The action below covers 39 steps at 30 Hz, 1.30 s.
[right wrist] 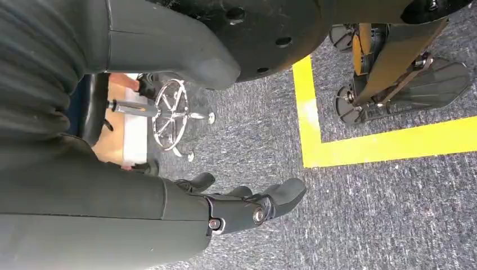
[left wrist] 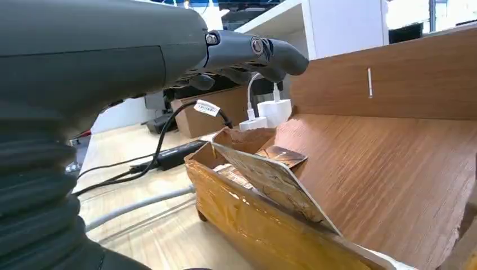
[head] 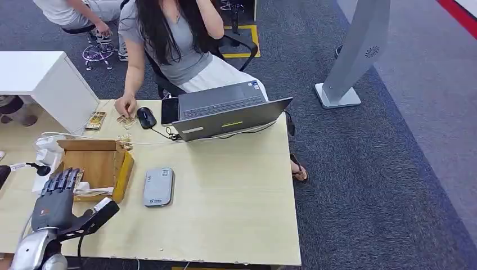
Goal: Pass the card to the sensor for recognition and then transmit it.
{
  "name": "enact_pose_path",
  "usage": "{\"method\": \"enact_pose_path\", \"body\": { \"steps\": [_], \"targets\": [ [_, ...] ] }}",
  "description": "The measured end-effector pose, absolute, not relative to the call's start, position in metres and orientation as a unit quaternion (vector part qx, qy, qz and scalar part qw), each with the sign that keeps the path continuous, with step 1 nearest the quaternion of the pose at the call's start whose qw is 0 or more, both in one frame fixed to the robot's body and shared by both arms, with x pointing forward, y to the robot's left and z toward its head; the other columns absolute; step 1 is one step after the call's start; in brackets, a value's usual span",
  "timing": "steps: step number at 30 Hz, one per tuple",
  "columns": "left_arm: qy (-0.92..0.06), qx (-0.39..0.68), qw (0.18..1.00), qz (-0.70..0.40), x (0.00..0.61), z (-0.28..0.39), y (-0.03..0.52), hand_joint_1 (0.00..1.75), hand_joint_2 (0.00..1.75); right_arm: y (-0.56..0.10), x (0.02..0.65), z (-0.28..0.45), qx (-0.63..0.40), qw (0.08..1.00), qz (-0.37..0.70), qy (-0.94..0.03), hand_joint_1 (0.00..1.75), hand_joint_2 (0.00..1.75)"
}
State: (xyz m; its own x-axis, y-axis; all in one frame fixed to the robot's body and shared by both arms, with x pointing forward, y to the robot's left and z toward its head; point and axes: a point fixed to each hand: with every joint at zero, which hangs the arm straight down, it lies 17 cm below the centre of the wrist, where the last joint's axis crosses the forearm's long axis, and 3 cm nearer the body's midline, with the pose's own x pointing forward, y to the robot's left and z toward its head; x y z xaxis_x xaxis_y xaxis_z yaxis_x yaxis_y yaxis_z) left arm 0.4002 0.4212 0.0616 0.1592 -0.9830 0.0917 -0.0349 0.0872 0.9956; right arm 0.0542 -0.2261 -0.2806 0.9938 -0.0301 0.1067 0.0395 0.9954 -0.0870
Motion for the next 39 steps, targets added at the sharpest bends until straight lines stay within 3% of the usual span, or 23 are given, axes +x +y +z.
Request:
{"method": "enact_pose_path", "body": {
  "steps": [39],
  "targets": [
    [-0.507,0.527,0.544,-0.411,0.417,0.078,0.414,0.00,1.75,-0.224,0.054,-0.280,-0.041,0.998,-0.009,-0.054,0.00,1.75]
  ]
}}
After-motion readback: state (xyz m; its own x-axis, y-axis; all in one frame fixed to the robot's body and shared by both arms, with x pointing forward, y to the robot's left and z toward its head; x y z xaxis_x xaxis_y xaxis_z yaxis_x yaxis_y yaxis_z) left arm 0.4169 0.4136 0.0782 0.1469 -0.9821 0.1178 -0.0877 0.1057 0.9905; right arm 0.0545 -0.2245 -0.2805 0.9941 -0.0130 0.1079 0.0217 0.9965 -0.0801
